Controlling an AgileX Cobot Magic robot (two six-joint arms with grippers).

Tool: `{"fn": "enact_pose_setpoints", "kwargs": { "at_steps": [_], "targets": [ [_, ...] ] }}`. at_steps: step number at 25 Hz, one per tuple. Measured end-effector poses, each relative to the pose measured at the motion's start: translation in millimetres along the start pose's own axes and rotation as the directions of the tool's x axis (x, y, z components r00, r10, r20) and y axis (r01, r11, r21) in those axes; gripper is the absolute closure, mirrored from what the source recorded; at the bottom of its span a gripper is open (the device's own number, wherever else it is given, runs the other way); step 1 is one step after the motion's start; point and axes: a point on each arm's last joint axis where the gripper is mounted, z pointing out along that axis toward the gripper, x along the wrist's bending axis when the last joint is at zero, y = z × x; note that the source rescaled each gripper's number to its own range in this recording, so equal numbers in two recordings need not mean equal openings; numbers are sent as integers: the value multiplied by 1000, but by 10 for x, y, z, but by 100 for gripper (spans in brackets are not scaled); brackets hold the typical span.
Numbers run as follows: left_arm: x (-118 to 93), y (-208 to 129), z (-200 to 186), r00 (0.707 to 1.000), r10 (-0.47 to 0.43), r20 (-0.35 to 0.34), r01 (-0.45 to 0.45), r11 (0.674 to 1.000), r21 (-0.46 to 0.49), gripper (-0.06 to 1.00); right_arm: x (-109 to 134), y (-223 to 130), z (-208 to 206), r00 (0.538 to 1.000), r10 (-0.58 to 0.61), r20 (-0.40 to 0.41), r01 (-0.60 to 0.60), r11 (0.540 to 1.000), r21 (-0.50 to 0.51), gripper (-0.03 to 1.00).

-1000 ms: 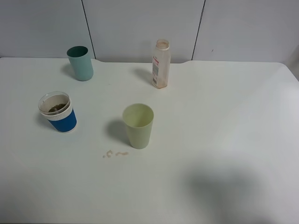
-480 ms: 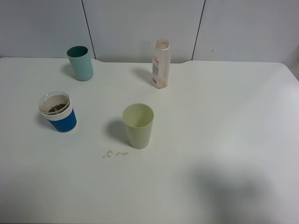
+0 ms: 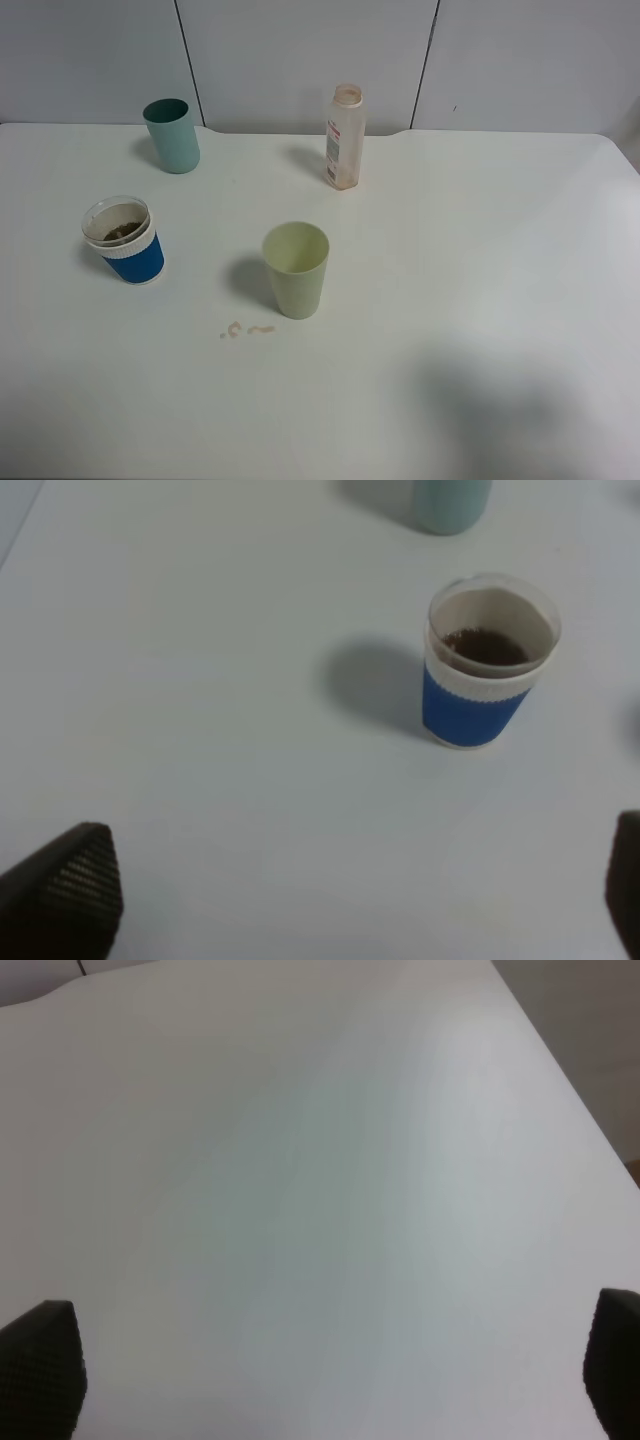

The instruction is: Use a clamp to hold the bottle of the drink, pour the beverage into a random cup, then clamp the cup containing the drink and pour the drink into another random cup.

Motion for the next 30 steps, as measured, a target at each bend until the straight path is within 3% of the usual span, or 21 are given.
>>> {"fn": "enact_pose_setpoints", "kwargs": {
  "at_steps": [30],
  "targets": [
    [6, 0, 0, 1000, 4, -7, -4, 1000, 0, 1, 0, 0, 0, 1000, 0, 0, 0, 1000, 0, -3]
  ]
}}
